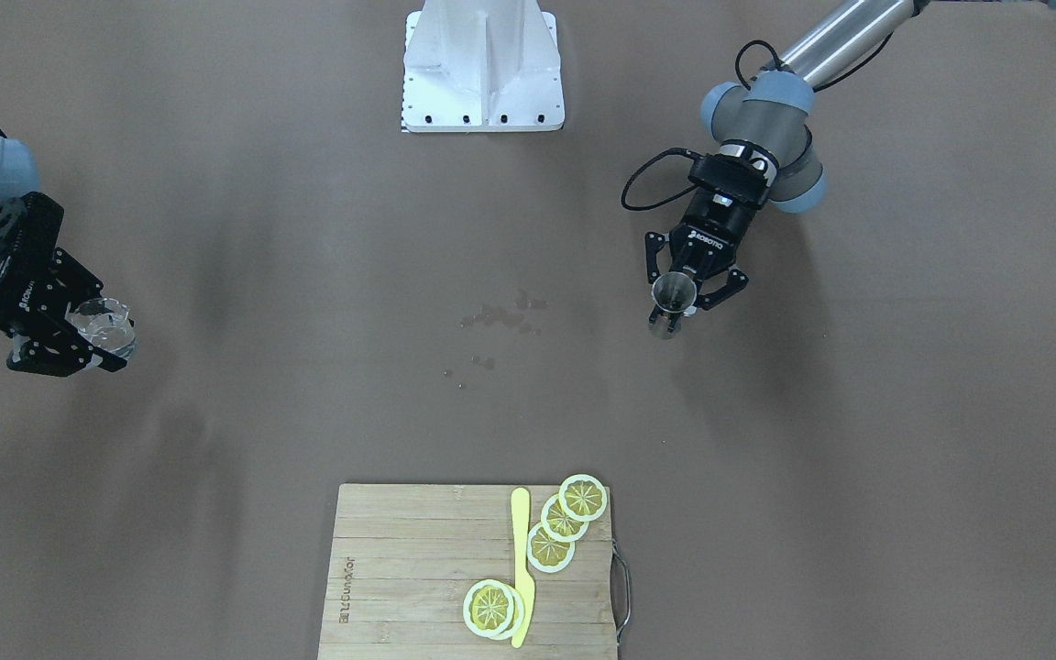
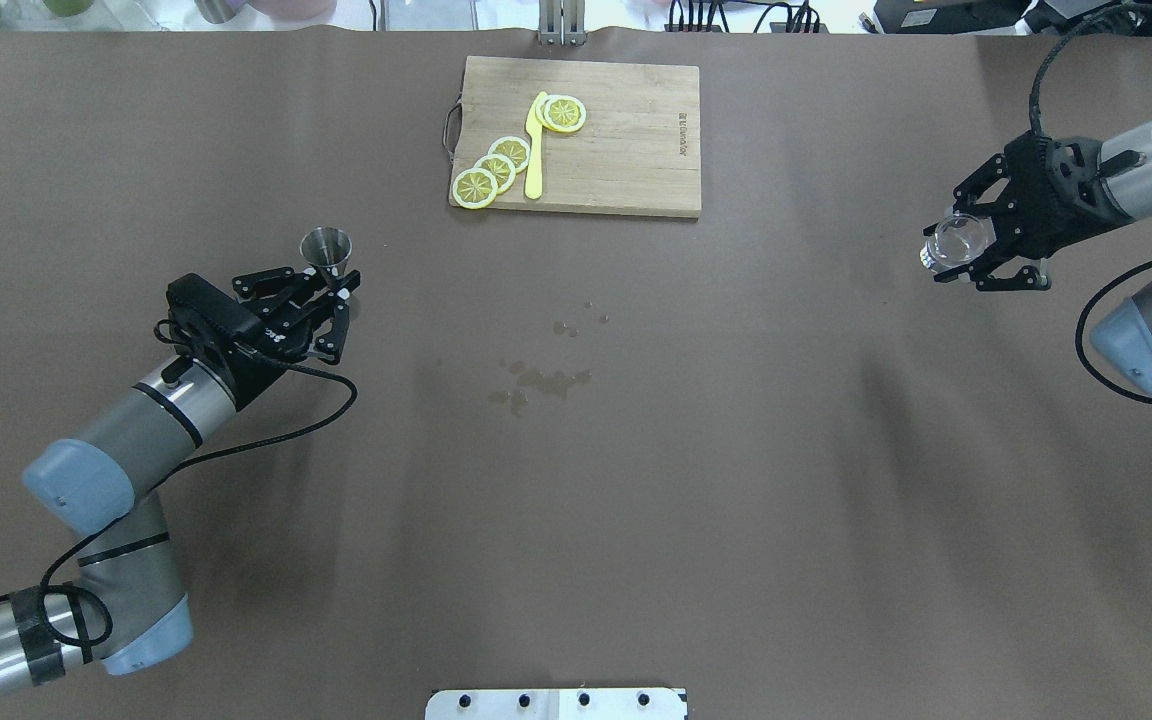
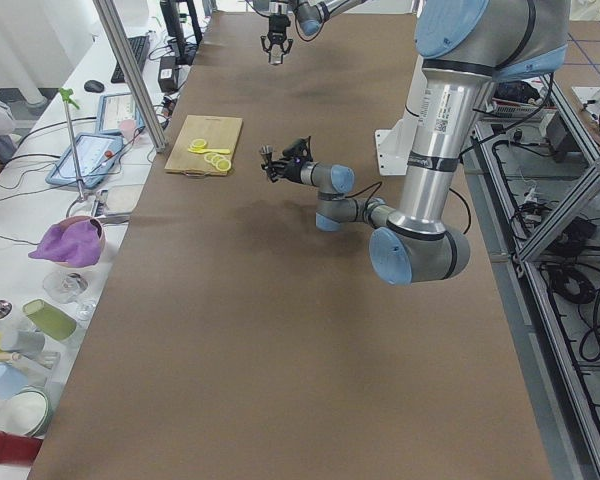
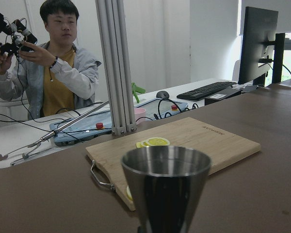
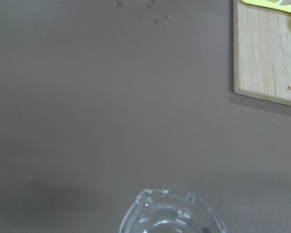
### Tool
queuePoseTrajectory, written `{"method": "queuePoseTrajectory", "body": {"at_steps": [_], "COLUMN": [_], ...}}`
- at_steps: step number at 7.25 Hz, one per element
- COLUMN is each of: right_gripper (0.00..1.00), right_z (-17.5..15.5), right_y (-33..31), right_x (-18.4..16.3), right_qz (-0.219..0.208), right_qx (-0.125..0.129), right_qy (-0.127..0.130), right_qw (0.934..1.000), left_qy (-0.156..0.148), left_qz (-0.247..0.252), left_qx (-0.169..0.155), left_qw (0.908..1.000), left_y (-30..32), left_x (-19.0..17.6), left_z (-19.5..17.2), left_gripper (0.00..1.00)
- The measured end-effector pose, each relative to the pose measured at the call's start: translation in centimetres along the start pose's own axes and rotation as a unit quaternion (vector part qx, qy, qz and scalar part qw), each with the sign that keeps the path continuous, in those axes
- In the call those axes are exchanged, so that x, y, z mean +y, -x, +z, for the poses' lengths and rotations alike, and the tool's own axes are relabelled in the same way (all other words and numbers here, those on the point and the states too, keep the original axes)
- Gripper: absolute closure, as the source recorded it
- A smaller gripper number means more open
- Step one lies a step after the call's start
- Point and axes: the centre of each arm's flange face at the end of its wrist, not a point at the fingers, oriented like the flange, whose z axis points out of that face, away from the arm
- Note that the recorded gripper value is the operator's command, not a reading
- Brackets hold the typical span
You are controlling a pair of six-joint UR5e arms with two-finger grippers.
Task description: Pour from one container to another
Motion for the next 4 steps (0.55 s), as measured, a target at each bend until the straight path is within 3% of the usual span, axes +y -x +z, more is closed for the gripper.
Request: {"method": "queuePoseTrajectory", "body": {"at_steps": [2, 4], "right_gripper": [1.00, 1.00], "right_z": [1.3, 2.5], "right_y": [0.9, 2.1], "right_x": [3.8, 7.6], "right_qz": [0.027, 0.045], "right_qx": [0.009, 0.018], "right_qy": [-0.016, -0.033], "right_qw": [0.9995, 0.9983], "left_qy": [0.016, 0.013], "left_qz": [0.016, 0.027], "left_qx": [-0.029, -0.070], "left_qw": [0.9993, 0.9971], "left_y": [4.8, 7.5], "left_x": [2.1, 3.5], "left_z": [-1.4, -2.5], "left_gripper": [1.00, 1.00]}}
